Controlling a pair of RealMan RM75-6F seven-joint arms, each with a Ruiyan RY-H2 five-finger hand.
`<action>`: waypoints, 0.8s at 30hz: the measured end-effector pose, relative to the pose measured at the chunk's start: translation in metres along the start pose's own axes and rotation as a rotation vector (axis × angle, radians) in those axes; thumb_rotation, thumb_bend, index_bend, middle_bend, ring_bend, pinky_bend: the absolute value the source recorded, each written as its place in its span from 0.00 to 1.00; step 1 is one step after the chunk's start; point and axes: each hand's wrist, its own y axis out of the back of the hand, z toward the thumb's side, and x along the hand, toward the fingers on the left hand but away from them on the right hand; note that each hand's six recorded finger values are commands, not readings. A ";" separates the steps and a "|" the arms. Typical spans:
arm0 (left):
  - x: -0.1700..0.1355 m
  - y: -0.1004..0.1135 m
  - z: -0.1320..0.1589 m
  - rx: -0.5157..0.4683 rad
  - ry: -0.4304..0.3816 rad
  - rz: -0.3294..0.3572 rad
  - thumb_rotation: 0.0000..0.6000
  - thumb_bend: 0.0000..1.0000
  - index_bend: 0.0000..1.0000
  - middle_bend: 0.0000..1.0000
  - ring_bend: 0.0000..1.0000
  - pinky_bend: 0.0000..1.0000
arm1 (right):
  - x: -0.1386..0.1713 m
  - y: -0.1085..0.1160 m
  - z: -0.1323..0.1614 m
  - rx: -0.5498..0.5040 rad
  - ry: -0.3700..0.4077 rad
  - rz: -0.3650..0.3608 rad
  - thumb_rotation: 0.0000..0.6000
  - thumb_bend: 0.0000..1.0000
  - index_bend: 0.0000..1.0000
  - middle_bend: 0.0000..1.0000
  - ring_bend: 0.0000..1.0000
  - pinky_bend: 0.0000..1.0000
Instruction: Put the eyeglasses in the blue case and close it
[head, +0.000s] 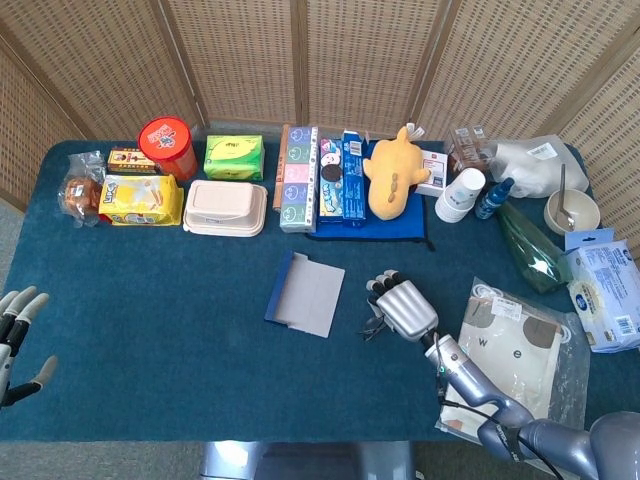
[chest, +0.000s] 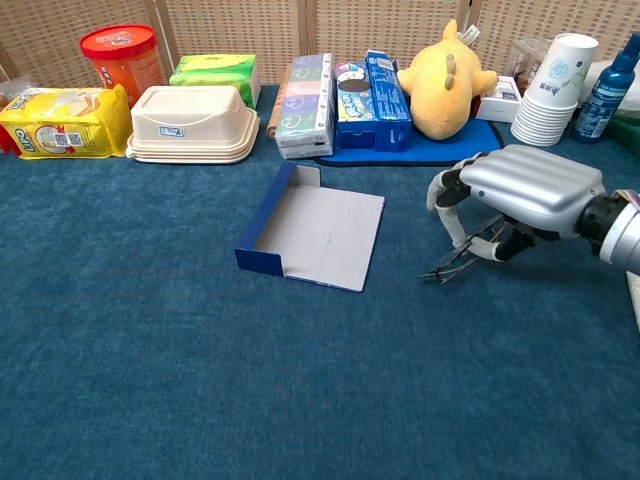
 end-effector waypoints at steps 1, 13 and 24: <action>0.000 0.000 0.000 0.000 0.000 0.001 1.00 0.31 0.07 0.06 0.00 0.00 | 0.000 0.001 0.001 -0.003 0.002 -0.002 1.00 0.39 0.70 0.33 0.28 0.26; 0.003 0.001 0.002 0.004 -0.008 0.004 1.00 0.31 0.07 0.06 0.00 0.00 | -0.007 0.029 0.019 -0.026 0.043 -0.067 1.00 0.39 0.70 0.34 0.30 0.26; 0.006 0.001 0.006 0.003 -0.016 0.006 1.00 0.31 0.07 0.06 0.00 0.00 | -0.041 0.061 0.053 -0.024 0.127 -0.118 1.00 0.39 0.70 0.33 0.30 0.26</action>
